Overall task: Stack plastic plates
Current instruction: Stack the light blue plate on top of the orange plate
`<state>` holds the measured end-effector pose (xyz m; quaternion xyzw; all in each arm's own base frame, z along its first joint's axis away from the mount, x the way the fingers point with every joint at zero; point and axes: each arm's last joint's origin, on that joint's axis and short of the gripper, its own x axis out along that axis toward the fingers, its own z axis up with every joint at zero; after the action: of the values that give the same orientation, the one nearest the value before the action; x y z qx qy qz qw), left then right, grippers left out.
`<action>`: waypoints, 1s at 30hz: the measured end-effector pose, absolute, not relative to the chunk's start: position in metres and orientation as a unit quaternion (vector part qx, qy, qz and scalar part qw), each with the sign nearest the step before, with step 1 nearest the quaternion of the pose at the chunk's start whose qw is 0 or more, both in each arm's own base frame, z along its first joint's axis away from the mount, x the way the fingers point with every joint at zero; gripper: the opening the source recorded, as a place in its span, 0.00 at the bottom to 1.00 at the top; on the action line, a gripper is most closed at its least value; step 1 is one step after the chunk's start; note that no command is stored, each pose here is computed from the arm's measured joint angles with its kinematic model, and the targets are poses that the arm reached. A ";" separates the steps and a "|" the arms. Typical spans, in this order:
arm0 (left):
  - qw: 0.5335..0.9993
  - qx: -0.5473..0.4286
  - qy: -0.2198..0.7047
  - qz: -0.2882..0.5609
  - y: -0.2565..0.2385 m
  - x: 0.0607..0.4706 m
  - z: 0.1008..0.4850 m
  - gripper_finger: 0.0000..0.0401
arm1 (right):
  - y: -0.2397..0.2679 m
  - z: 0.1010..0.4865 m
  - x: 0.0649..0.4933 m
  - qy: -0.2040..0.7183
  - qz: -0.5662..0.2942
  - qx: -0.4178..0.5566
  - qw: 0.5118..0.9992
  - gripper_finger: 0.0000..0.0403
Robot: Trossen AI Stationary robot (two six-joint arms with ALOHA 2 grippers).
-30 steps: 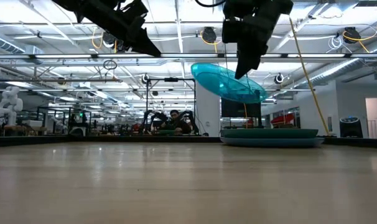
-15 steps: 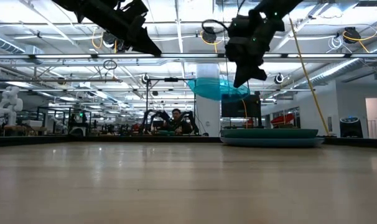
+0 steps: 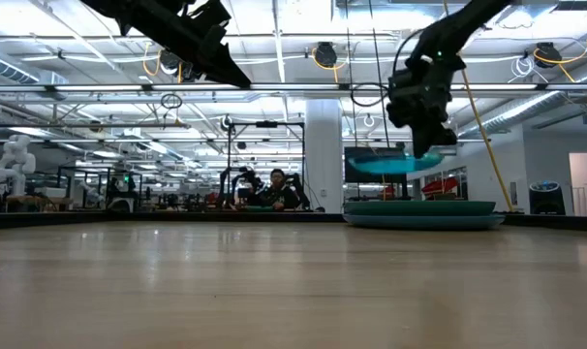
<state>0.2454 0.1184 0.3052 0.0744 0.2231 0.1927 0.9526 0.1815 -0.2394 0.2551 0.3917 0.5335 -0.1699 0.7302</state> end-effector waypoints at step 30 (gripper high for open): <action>0.950 0.071 0.237 0.190 0.118 0.244 0.303 0.22 | -0.295 0.193 0.145 0.552 -0.196 0.454 0.671 0.02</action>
<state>0.2443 0.1179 0.3026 0.0710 0.2371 0.1903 0.9500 0.1454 -0.2946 0.1933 0.4543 0.5522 -0.1957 0.6711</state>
